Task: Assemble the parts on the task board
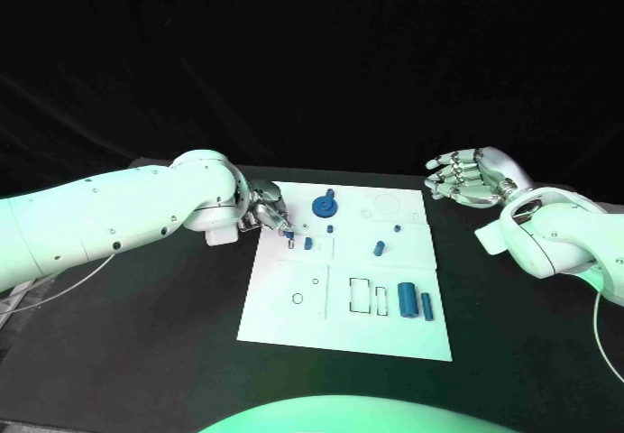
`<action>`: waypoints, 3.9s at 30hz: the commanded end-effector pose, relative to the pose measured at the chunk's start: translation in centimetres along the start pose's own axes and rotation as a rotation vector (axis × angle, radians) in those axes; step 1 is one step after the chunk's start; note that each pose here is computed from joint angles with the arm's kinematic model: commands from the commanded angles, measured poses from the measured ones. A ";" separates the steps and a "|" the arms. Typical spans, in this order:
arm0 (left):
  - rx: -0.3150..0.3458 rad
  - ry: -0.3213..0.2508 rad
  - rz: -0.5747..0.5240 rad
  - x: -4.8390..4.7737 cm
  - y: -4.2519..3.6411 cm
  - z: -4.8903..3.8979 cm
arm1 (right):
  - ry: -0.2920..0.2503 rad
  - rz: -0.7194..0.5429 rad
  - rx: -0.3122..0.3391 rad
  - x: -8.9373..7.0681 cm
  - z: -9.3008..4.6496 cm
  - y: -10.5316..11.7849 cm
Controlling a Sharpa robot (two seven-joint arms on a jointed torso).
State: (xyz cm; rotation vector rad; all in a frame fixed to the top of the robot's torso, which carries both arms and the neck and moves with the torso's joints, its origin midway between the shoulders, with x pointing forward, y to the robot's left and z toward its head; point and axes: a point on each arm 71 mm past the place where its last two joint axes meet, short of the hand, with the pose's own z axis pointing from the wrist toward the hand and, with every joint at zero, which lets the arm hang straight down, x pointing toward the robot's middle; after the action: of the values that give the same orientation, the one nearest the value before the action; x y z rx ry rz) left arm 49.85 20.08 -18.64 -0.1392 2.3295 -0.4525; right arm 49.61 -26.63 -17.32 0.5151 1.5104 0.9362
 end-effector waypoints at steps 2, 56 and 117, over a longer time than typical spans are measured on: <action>-0.003 -0.075 0.076 0.05 -0.19 0.04 | -0.014 0.026 -0.025 -0.2 0.1 0.1; -0.028 -0.040 0.182 2.16 -0.58 1.10 | -0.025 0.039 -0.037 -0.3 0.2 0.2; -0.065 -0.001 0.145 2.48 -0.71 2.03 | -0.026 0.046 -0.032 -0.3 0.2 0.1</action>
State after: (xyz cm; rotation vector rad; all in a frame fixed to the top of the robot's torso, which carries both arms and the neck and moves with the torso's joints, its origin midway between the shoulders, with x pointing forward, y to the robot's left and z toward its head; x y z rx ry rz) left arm 49.68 18.42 -21.06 -0.0008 2.3093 -0.3086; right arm 49.86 -26.83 -17.08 0.5473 1.4662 0.9735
